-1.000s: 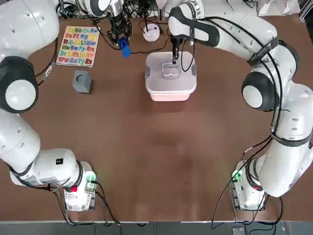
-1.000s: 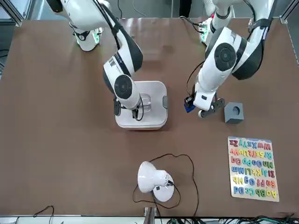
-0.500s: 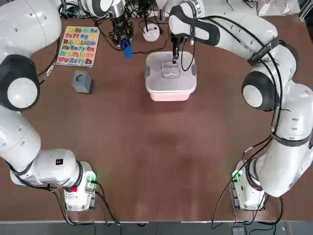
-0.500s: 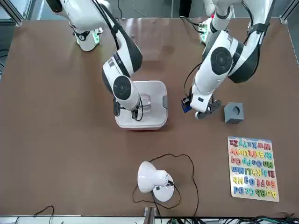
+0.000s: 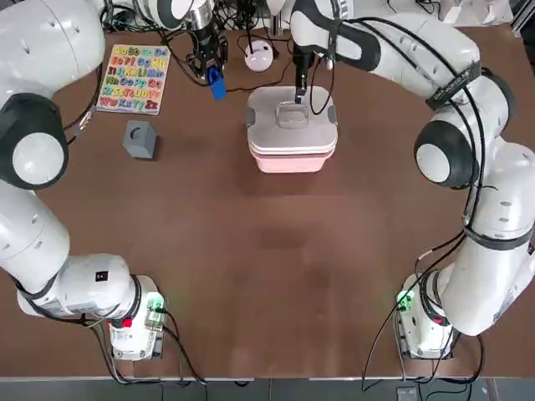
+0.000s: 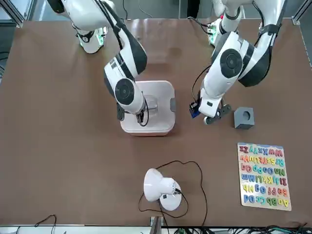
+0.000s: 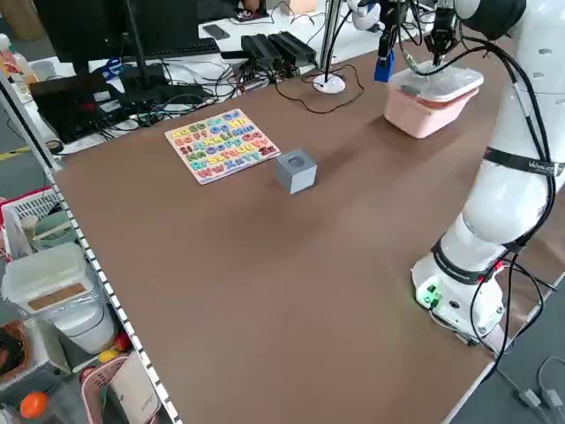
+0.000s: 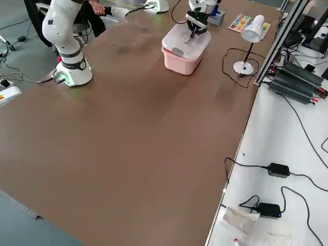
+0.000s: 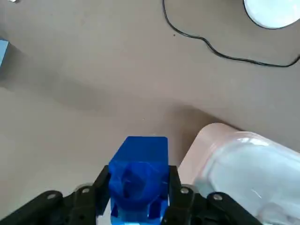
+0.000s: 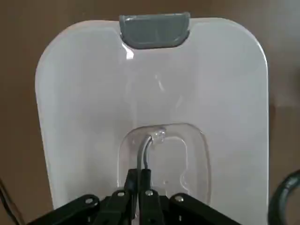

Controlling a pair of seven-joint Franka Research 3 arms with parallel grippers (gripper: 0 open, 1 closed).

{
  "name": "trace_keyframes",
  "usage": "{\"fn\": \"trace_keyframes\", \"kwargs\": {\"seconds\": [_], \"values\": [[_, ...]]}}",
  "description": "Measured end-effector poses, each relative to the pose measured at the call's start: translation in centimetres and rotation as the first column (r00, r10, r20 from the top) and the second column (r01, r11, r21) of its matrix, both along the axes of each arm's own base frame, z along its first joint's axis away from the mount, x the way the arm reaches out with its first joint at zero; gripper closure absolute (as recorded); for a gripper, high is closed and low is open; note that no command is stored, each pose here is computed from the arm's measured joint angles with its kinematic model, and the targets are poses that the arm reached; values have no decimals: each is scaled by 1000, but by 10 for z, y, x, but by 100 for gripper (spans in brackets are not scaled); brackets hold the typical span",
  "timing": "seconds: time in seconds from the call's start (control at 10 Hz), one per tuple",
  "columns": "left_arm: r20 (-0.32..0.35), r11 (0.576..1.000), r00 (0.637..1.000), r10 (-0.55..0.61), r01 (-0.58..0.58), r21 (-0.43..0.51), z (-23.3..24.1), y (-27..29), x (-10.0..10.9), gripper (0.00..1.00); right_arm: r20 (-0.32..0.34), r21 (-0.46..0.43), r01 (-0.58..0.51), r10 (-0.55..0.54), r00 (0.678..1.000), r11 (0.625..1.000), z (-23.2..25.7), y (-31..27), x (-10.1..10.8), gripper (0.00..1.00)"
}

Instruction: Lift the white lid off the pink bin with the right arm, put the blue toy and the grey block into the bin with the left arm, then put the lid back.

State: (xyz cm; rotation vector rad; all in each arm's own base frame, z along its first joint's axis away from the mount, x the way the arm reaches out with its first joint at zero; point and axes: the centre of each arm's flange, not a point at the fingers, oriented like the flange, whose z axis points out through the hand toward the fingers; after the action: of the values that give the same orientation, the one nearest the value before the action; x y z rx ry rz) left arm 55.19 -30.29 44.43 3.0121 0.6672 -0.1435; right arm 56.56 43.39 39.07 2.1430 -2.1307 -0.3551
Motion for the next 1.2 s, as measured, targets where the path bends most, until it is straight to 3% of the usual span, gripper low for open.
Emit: {"fn": "trace_keyframes", "kwargs": {"seconds": [0.6,1.2], "values": [[3,999,999,39,-39,-2,3,-9,-3,49,18,29,-131,131,991,991,64,-22,-8,95],[5,993,997,79,-78,-92,-5,-124,-43,49,41,40,-234,233,972,971,102,-121,31,95]]}}
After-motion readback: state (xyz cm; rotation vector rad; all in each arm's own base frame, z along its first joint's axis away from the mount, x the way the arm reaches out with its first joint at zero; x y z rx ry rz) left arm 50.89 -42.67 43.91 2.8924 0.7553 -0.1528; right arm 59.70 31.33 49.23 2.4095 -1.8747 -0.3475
